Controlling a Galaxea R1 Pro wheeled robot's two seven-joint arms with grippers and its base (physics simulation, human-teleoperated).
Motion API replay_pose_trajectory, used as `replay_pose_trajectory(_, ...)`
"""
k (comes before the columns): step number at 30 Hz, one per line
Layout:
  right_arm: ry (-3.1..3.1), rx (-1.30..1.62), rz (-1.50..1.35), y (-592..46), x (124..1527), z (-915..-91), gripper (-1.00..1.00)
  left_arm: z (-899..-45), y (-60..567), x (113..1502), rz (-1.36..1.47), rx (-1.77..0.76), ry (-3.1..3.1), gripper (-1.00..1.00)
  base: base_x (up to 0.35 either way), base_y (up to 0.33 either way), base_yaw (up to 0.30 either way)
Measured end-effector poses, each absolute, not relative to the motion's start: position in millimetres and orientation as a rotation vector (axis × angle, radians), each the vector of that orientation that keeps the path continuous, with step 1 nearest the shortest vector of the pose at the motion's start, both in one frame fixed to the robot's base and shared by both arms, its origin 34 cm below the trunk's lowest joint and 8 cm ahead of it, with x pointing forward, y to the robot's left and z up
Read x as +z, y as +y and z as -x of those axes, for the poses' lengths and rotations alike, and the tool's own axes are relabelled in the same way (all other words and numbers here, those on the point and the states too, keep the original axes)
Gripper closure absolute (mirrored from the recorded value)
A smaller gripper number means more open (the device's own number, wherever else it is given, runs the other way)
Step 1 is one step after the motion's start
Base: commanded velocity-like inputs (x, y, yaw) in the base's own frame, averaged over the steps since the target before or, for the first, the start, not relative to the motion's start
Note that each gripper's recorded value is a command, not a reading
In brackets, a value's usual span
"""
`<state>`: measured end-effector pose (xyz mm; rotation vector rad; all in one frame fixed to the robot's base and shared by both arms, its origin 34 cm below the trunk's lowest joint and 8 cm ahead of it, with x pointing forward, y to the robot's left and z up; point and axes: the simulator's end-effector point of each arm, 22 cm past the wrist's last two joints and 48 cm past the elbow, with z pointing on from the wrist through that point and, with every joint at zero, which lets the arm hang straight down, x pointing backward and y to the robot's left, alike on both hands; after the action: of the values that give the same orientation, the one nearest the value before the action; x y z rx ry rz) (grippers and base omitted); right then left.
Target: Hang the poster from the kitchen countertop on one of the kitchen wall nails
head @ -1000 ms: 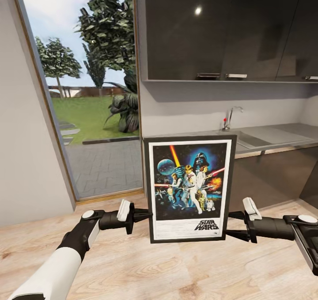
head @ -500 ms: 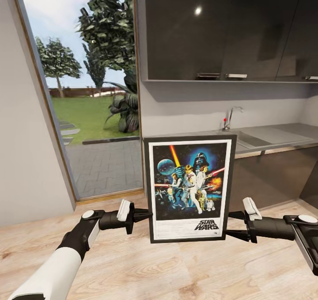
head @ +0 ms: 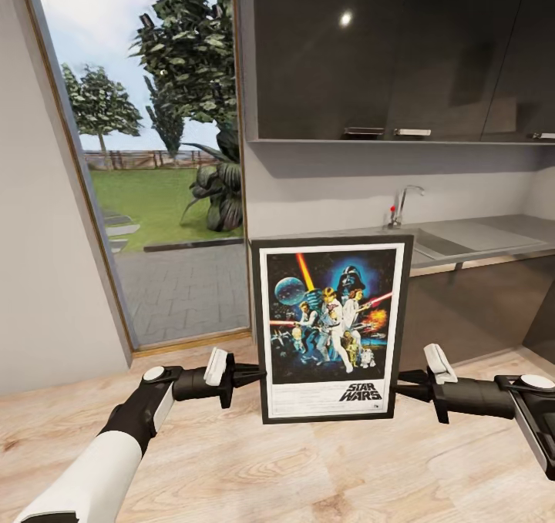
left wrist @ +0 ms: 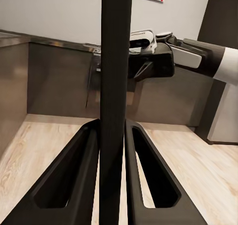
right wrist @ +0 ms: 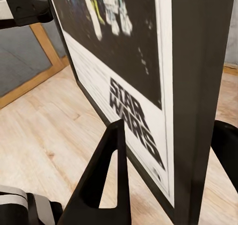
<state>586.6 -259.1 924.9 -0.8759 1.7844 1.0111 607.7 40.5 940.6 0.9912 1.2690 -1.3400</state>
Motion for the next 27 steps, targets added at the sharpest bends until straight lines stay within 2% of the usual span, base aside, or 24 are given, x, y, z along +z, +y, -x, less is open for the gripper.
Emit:
replay_pose_trajectory(15,1.784,1.010,0.875,-259.3,924.9,-586.7,1.00,-607.8,41.0,940.5,-0.992,-1.338,1.269,1.00,0.000,0.000,0.000)
replay_pose_trajectory(16,1.784,1.010,0.875,-259.3,924.9,-586.7,1.00,-607.8,41.1,940.5,-0.992,-1.338,1.269,-1.00,0.000,0.000,0.000)
replay_pose_trajectory(27,1.781,1.009,0.879,-259.1,925.2,-586.5,1.00,-609.3,44.6,940.6,-0.993,-1.328,1.271,-1.00,0.000,0.000,0.000)
